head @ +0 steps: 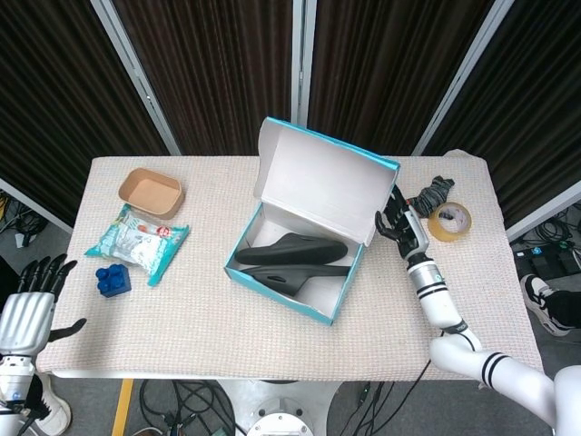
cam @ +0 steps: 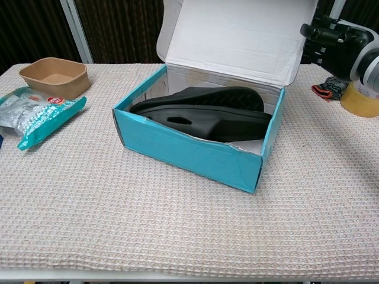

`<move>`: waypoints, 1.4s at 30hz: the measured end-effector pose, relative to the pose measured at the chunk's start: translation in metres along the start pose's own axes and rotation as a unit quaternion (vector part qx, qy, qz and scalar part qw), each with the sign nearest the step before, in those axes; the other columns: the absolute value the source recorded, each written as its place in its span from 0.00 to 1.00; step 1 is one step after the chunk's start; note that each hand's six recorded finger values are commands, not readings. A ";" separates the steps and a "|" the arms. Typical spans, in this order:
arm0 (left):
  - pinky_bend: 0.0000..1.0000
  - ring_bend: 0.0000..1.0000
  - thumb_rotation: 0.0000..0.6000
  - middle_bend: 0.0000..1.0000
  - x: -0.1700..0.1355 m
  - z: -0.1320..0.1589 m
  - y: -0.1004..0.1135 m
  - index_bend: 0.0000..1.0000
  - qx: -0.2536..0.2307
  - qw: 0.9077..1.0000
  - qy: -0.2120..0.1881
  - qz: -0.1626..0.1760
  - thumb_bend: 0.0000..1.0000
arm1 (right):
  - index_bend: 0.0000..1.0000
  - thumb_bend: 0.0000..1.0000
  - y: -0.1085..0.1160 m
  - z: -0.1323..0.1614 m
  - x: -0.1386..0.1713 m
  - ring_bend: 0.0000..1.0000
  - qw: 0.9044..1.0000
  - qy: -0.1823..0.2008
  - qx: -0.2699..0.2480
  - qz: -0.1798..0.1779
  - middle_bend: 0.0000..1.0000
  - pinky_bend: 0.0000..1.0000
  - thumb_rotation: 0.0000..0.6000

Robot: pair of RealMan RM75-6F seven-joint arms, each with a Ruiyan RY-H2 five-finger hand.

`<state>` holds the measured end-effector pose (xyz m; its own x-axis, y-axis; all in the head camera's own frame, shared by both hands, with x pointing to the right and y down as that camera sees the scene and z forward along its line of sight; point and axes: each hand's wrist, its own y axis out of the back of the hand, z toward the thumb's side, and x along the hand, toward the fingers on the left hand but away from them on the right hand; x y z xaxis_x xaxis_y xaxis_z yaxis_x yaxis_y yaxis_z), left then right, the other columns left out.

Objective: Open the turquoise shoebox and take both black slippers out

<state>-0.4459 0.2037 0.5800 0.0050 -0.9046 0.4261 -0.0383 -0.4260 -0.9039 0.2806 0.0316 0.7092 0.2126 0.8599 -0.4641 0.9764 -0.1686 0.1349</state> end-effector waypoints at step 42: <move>0.03 0.00 1.00 0.04 -0.001 -0.002 -0.005 0.10 -0.014 1.000 -0.012 -0.003 0.11 | 0.23 0.10 -0.120 0.013 0.048 0.10 0.732 0.146 0.622 0.235 0.22 0.14 1.00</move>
<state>-0.4479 0.2069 0.5842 0.0285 -0.9022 0.4303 -0.0652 -0.4312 -0.8999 0.1741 0.0871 0.6590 0.6967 0.6012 -0.3915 0.1145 -0.6319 -0.7666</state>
